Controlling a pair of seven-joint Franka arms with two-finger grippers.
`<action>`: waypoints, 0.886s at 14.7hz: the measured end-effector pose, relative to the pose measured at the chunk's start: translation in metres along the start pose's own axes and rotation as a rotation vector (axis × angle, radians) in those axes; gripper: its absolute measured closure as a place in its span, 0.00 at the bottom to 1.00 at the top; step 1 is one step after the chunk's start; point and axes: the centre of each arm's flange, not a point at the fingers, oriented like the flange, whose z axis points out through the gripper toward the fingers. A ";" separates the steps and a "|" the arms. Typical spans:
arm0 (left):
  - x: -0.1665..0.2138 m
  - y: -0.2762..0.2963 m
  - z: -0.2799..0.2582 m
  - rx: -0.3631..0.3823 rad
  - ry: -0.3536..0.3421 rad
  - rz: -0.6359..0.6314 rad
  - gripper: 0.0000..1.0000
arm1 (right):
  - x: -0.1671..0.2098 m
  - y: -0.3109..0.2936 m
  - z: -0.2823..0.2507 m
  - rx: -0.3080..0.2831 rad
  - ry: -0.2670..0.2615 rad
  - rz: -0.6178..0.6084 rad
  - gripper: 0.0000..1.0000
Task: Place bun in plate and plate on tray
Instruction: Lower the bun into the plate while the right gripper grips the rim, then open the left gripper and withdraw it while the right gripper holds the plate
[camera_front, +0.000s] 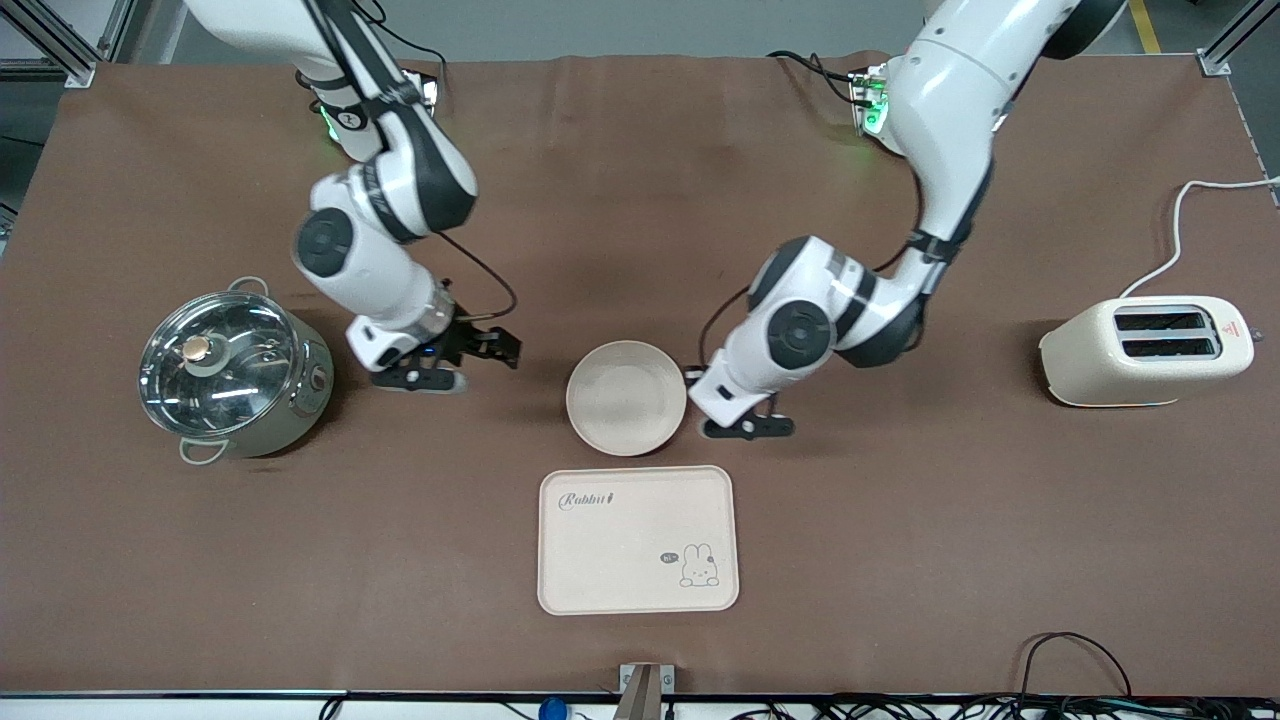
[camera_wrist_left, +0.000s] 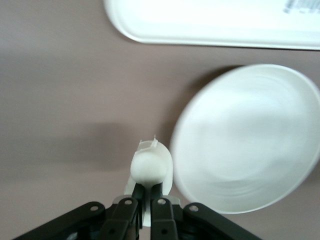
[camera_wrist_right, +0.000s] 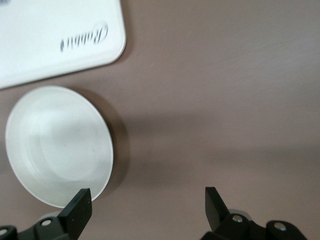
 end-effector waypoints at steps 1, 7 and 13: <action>-0.004 0.010 0.009 -0.026 0.005 -0.017 0.93 | -0.008 -0.011 0.026 0.010 0.011 -0.004 0.00; 0.000 0.027 0.047 -0.159 0.057 -0.136 0.75 | -0.039 -0.042 0.119 0.046 0.068 0.025 0.04; 0.007 0.030 0.040 -0.173 0.085 -0.131 0.18 | -0.031 -0.056 0.121 0.062 0.071 0.076 0.31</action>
